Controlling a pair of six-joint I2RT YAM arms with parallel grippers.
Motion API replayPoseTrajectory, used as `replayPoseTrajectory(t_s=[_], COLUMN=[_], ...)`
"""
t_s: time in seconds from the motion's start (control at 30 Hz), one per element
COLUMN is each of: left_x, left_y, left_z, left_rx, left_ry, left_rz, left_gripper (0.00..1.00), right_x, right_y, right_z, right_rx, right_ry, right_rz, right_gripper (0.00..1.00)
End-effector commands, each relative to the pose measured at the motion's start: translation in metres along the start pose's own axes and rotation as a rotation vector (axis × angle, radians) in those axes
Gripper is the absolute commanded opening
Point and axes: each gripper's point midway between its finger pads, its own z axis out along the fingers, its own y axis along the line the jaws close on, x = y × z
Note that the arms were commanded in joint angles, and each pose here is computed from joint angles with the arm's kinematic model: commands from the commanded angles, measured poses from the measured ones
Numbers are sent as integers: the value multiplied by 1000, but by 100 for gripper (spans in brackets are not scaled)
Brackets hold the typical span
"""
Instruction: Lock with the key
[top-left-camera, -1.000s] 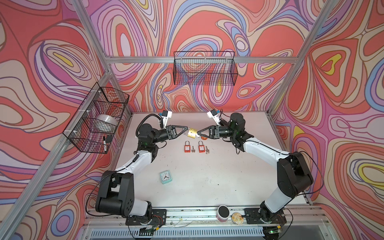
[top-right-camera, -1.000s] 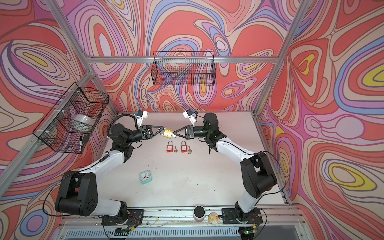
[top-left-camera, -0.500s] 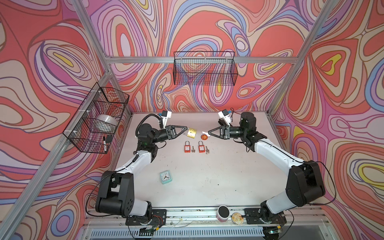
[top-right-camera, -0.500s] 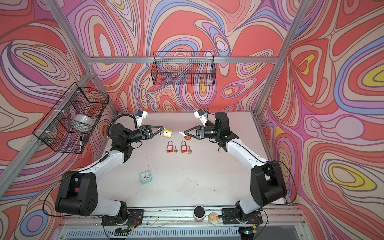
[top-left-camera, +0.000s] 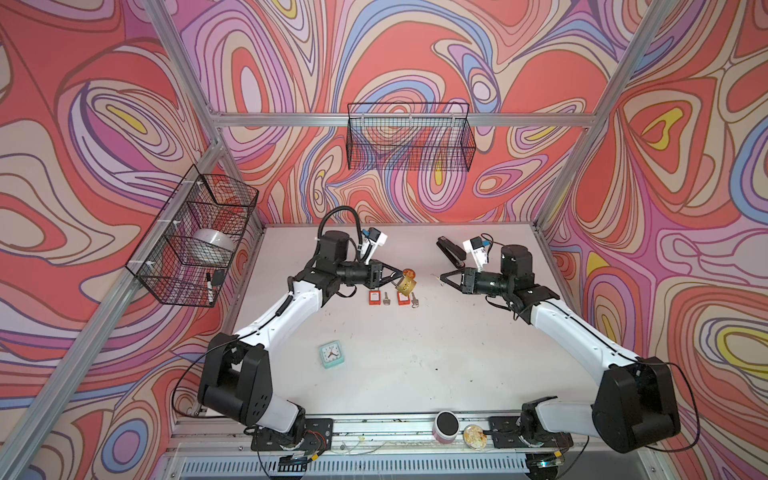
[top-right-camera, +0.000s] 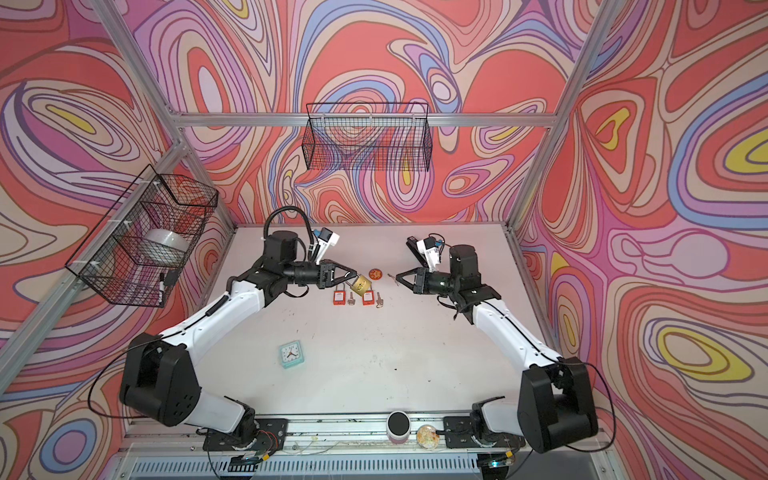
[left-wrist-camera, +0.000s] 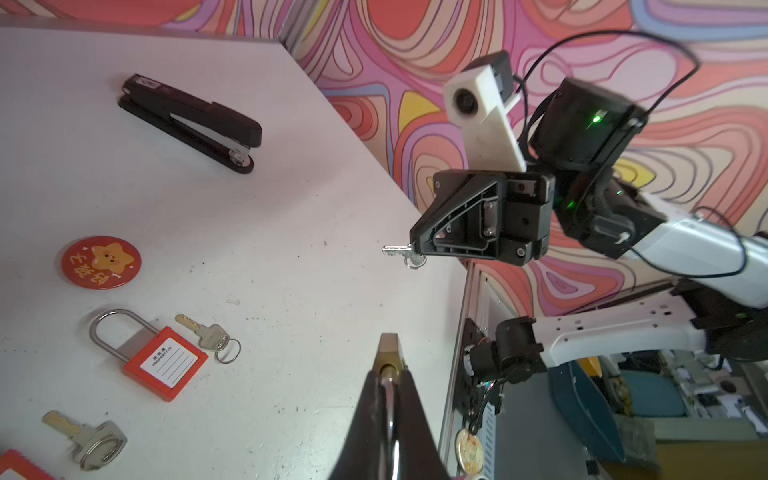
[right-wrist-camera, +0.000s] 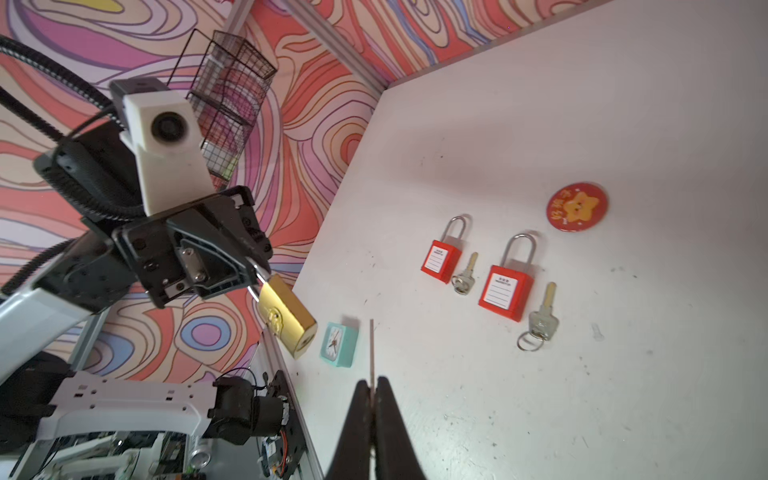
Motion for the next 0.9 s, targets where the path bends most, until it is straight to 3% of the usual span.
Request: replayPoseTrajectory(t_s=[0.0, 0.1, 0.2, 0.33, 0.7, 0.87], left_x=[52, 60, 63, 54, 44, 46], left_y=[22, 32, 40, 38, 54, 67], left_z=[21, 38, 52, 72, 119, 136], left_rx=[-72, -59, 3, 113, 188, 204], left_ry=[241, 350, 408, 426, 484, 500], left_rz=[98, 154, 169, 228, 425, 407], left_gripper=[0, 0, 0, 0, 0, 0], right_x=[-4, -1, 4, 9, 22, 25], right_y=[-16, -43, -57, -56, -51, -51], right_z=[-14, -29, -43, -56, -73, -74], right_rx=[143, 325, 421, 433, 484, 494], right_ry=[-67, -109, -154, -222, -203, -179], right_rz=[-11, 19, 49, 66, 51, 42], right_gripper=[0, 0, 0, 0, 0, 0])
